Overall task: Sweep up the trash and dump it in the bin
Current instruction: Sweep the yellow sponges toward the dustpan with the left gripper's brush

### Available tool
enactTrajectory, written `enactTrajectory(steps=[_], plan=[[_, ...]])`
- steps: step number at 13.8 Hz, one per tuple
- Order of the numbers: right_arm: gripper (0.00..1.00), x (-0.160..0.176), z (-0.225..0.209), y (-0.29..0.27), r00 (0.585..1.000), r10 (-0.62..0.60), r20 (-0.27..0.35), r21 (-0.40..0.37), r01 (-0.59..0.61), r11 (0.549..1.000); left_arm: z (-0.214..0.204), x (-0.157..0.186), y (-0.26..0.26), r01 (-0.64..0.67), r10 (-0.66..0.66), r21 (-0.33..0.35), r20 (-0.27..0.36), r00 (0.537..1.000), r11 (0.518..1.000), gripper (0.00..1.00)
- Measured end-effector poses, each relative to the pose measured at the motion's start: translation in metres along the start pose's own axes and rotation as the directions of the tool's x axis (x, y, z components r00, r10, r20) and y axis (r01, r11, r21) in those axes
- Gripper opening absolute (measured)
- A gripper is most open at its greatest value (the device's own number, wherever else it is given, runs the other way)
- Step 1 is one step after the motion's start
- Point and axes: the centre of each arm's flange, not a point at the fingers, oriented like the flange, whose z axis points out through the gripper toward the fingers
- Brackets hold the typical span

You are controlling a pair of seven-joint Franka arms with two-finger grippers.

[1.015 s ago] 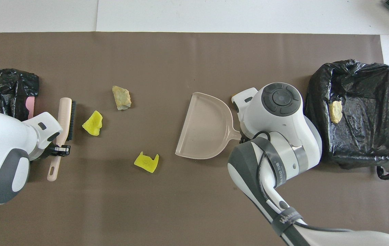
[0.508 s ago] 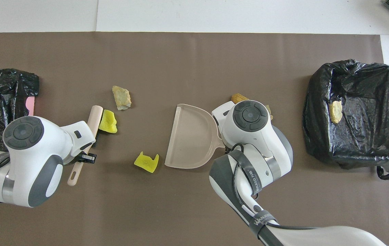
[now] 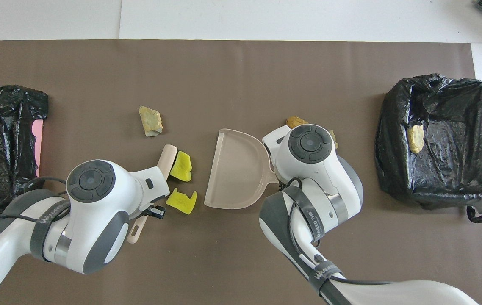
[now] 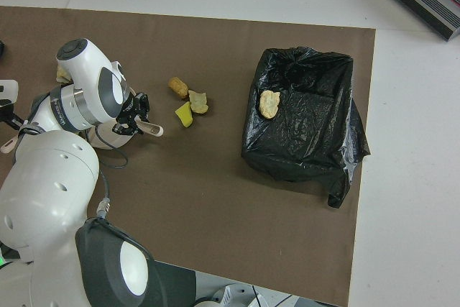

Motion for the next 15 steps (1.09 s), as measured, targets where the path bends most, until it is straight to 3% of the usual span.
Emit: enactTrajectory(steps=[4, 6, 10, 12, 15], plan=[[0.33, 0.000, 0.000, 0.000, 1.000, 0.000, 0.000, 0.000, 0.000, 1.000, -0.024, -0.001, -0.001, 0.049, -0.049, 0.003, 0.042, 0.998, 0.999, 0.26], [0.33, 0.000, 0.000, 0.000, 1.000, 0.000, 0.000, 0.000, 0.000, 1.000, -0.037, -0.010, -0.002, 0.160, -0.160, 0.013, 0.065, 0.985, 0.987, 0.26], [0.33, 0.000, 0.000, 0.000, 1.000, 0.000, 0.000, 0.000, 0.000, 1.000, -0.033, -0.033, 0.001, 0.394, -0.398, 0.053, 0.098, 0.912, 0.918, 0.26], [0.33, 0.000, 0.000, 0.000, 1.000, 0.000, 0.000, 0.000, 0.000, 1.000, -0.017, -0.049, 0.019, 0.500, -0.506, 0.079, 0.115, 0.855, 0.862, 0.26], [0.33, 0.000, 0.000, 0.000, 1.000, 0.000, 0.000, 0.000, 0.000, 1.000, -0.003, -0.059, 0.062, 0.611, -0.609, 0.032, 0.129, 0.782, 0.791, 0.26]])
